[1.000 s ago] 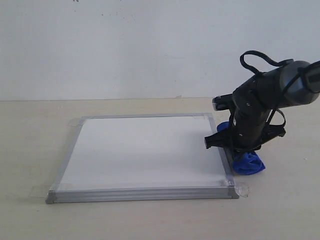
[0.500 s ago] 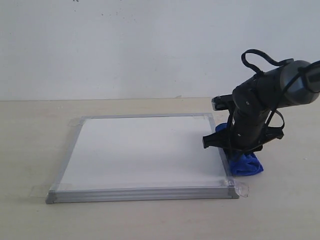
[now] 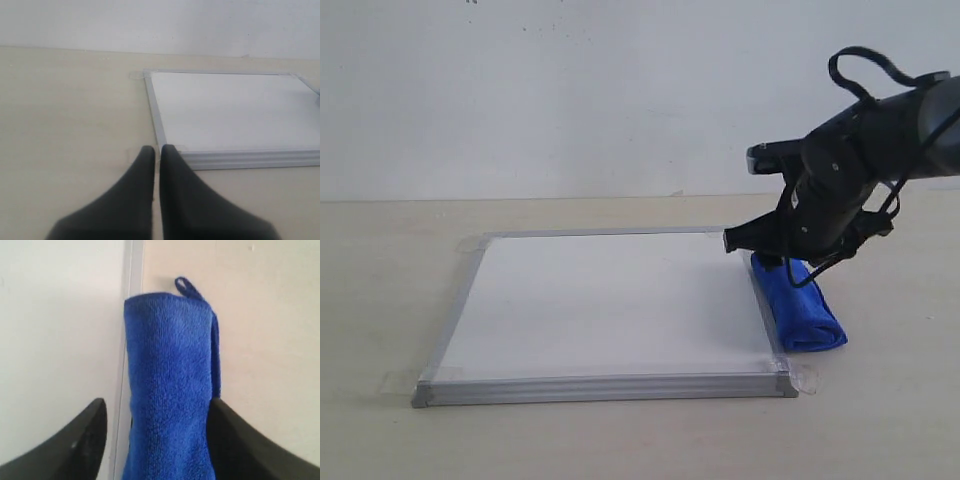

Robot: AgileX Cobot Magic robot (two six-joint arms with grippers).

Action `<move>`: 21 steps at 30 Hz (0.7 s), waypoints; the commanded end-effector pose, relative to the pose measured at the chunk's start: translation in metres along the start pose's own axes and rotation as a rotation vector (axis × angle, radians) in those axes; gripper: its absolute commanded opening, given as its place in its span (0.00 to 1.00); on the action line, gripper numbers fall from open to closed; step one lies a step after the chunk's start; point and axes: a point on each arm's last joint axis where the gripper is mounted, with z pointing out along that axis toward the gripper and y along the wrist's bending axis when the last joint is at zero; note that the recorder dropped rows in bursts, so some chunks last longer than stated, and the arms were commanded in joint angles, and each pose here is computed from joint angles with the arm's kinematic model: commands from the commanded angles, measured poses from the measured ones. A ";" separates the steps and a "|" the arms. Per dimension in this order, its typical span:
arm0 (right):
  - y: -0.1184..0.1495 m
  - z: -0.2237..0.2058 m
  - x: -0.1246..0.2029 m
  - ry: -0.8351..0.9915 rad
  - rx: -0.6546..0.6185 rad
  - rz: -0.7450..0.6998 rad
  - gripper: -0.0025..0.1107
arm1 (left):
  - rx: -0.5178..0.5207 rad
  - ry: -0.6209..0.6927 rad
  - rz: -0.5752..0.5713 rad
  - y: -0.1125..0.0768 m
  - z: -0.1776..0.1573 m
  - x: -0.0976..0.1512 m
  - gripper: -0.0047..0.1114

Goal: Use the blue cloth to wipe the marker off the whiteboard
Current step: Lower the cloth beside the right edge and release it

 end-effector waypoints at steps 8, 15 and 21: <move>0.002 0.037 0.013 0.050 0.019 -0.121 0.02 | 0.005 -0.001 0.004 0.000 0.000 0.001 0.07; 0.002 0.041 0.014 0.053 0.027 -0.162 0.02 | 0.005 -0.001 0.004 0.000 0.000 0.001 0.07; -0.002 0.008 0.000 -0.013 0.029 -0.141 0.02 | 0.005 -0.001 0.004 0.000 0.000 0.001 0.07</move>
